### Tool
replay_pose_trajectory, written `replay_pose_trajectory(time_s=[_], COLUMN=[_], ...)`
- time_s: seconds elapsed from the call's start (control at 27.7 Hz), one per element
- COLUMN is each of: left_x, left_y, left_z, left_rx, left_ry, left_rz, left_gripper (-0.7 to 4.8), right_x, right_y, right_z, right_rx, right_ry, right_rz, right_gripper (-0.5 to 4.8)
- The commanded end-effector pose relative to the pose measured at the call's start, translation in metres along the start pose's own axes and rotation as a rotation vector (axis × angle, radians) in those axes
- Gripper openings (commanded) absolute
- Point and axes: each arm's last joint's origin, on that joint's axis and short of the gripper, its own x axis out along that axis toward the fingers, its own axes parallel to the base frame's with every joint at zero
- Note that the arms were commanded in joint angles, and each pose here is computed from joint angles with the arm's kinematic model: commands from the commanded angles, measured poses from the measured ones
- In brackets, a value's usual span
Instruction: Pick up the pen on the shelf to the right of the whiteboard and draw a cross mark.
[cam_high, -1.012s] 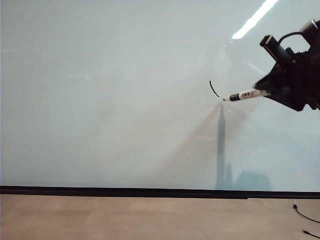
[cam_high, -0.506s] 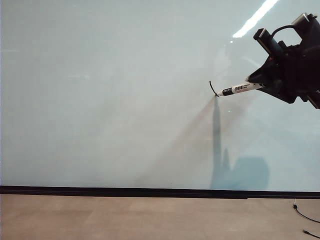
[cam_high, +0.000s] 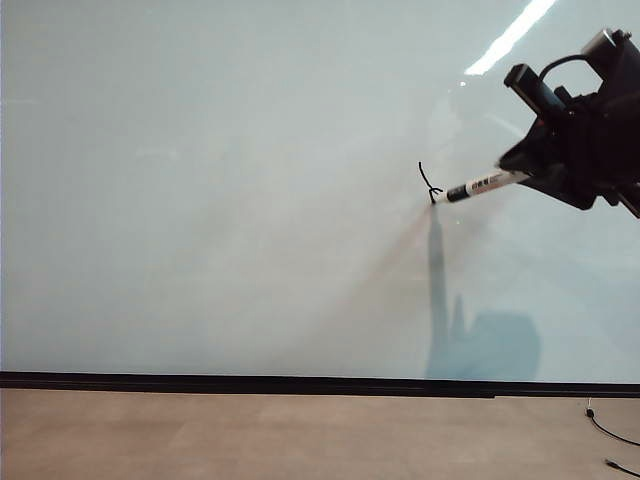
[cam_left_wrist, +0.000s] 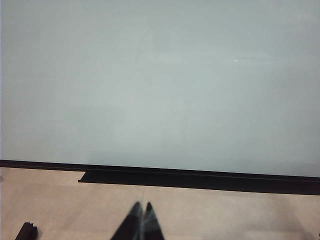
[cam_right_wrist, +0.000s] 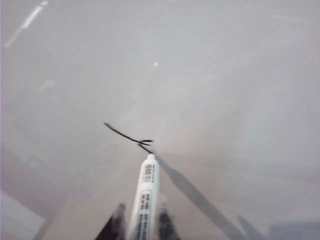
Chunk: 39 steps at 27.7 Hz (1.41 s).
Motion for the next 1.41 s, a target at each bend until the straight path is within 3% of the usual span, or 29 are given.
replay_pose_trajectory(time_s=[0.04, 0.51, 0.94, 1.16, 1.41], left_x=[0.0, 0.0, 0.0, 0.0, 0.0], left_y=[0.0, 0.0, 0.0, 0.0, 0.0], left_z=[0.002, 0.002, 0.002, 0.002, 0.002], left_rx=[0.004, 0.004, 0.004, 0.004, 0.004], left_ry=[-0.011, -0.011, -0.011, -0.011, -0.011], left_rz=[-0.004, -0.004, -0.004, -0.004, -0.004], left_gripper=[-0.05, -0.05, -0.04, -0.05, -0.04], right_x=[0.0, -0.001, -0.017, -0.017, 0.002], right_y=[-0.001, -0.004, 0.011, 0.018, 0.027], right_z=[0.002, 0.001, -0.004, -0.006, 0.003], right_rx=[-0.02, -0.037, -0.069, -0.205, -0.482], right_ry=[-0.034, -0.058, -0.018, 0.021, 0.116], right_rz=[-0.045, -0.114, 0.005, 0.057, 0.081], right_gripper=[-0.05, -0.05, -0.05, -0.05, -0.05])
